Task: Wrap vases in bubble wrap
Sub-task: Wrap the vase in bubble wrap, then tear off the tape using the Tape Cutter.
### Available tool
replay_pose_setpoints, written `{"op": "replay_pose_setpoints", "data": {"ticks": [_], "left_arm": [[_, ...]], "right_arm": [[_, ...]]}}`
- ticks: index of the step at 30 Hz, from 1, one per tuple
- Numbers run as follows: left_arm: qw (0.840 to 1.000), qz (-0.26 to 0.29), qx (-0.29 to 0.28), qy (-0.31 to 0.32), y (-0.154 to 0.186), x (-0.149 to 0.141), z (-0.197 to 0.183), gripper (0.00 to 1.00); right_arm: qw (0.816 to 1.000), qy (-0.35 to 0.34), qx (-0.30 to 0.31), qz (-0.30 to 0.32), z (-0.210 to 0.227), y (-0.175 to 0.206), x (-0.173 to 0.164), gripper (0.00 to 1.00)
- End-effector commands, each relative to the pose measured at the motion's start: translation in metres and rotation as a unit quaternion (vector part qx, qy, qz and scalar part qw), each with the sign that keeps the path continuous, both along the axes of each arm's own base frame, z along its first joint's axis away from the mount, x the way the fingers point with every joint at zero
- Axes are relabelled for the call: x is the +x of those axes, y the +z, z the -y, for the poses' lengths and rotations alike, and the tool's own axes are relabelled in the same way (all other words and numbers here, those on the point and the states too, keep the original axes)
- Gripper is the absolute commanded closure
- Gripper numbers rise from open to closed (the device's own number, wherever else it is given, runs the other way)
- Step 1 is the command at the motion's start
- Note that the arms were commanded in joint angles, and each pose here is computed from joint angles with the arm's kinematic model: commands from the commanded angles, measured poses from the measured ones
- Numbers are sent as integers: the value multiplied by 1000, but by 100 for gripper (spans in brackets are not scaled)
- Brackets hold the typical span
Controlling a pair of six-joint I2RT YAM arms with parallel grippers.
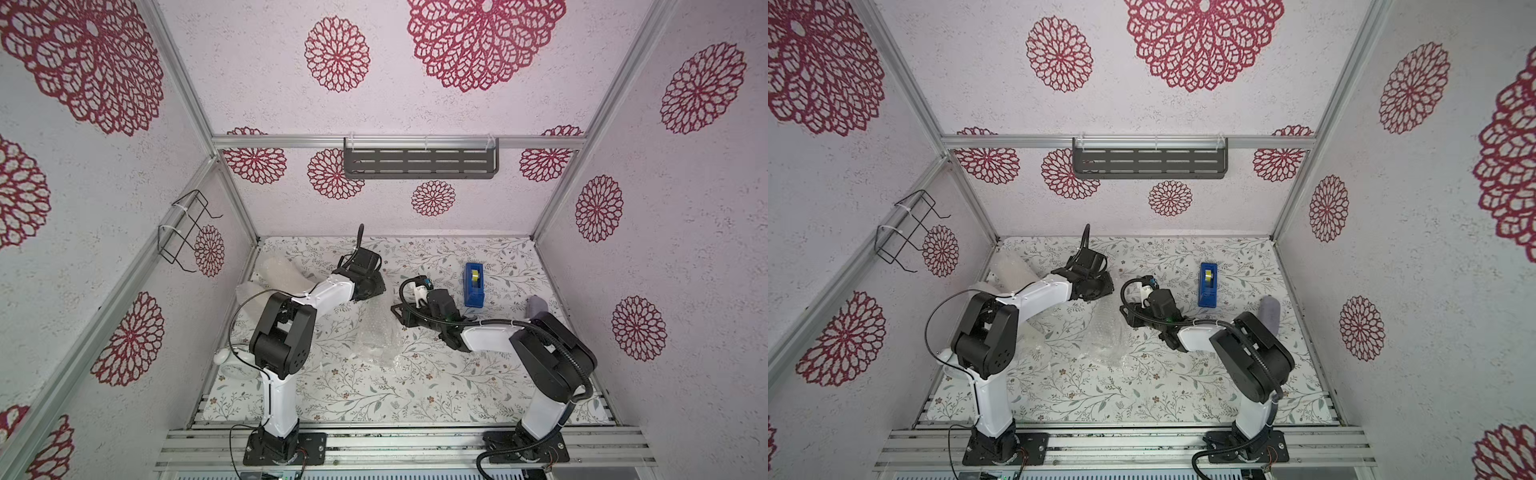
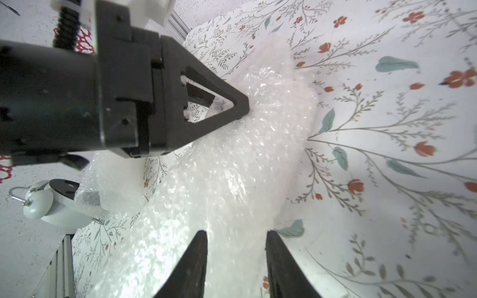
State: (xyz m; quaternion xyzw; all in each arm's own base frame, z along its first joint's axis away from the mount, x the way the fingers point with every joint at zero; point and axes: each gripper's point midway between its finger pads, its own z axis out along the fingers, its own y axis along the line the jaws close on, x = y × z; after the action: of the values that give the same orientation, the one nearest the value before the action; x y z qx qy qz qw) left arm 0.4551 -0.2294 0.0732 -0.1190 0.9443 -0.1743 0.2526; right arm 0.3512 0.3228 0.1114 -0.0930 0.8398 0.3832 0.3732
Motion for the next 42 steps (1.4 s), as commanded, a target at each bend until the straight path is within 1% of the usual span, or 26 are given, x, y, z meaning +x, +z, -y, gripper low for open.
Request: {"op": "replay_pose_setpoints", "data": {"ticks": [1, 6, 8, 10, 14, 16, 19, 22, 25, 28, 35, 37, 42], "left_arm": [[998, -56, 27, -19, -39, -22, 1, 76], [998, -52, 26, -23, -38, -21, 3, 80], [998, -50, 23, -28, -37, -20, 4, 82], [998, -48, 22, -32, -36, -19, 6, 85], [998, -44, 16, -45, -35, -19, 10, 88], [998, -42, 15, -50, -34, -18, 12, 90], [997, -40, 10, -58, -34, -17, 15, 91], [997, -38, 2, -67, -34, -17, 20, 91], [997, -36, -3, -72, -32, -17, 24, 92], [997, -29, -8, -75, -29, -15, 28, 92], [996, -21, -14, -80, -23, -12, 31, 93], [996, -21, -15, -80, -23, -12, 31, 93], [997, -23, -21, -77, -25, -14, 32, 93]], "right_arm": [[999, -8, -15, 33, 22, 29, 1, 56], [996, -56, -60, 30, 81, 44, 11, 51], [993, -79, -85, 18, 108, 46, 17, 50], [990, -105, -95, 1, 137, 50, 23, 49], [983, -159, -86, -36, 193, 52, 32, 48], [979, -178, -75, -63, 218, 45, 35, 48], [976, -189, -46, -98, 245, 36, 42, 49], [973, -200, -23, -116, 267, 29, 50, 50], [974, -187, 8, -127, 278, 30, 61, 55], [975, -172, 24, -138, 283, 28, 74, 58], [976, -118, 71, -169, 273, 12, 98, 62], [975, -116, 72, -177, 271, 6, 100, 63], [974, -114, 75, -179, 268, -4, 104, 63]]}}
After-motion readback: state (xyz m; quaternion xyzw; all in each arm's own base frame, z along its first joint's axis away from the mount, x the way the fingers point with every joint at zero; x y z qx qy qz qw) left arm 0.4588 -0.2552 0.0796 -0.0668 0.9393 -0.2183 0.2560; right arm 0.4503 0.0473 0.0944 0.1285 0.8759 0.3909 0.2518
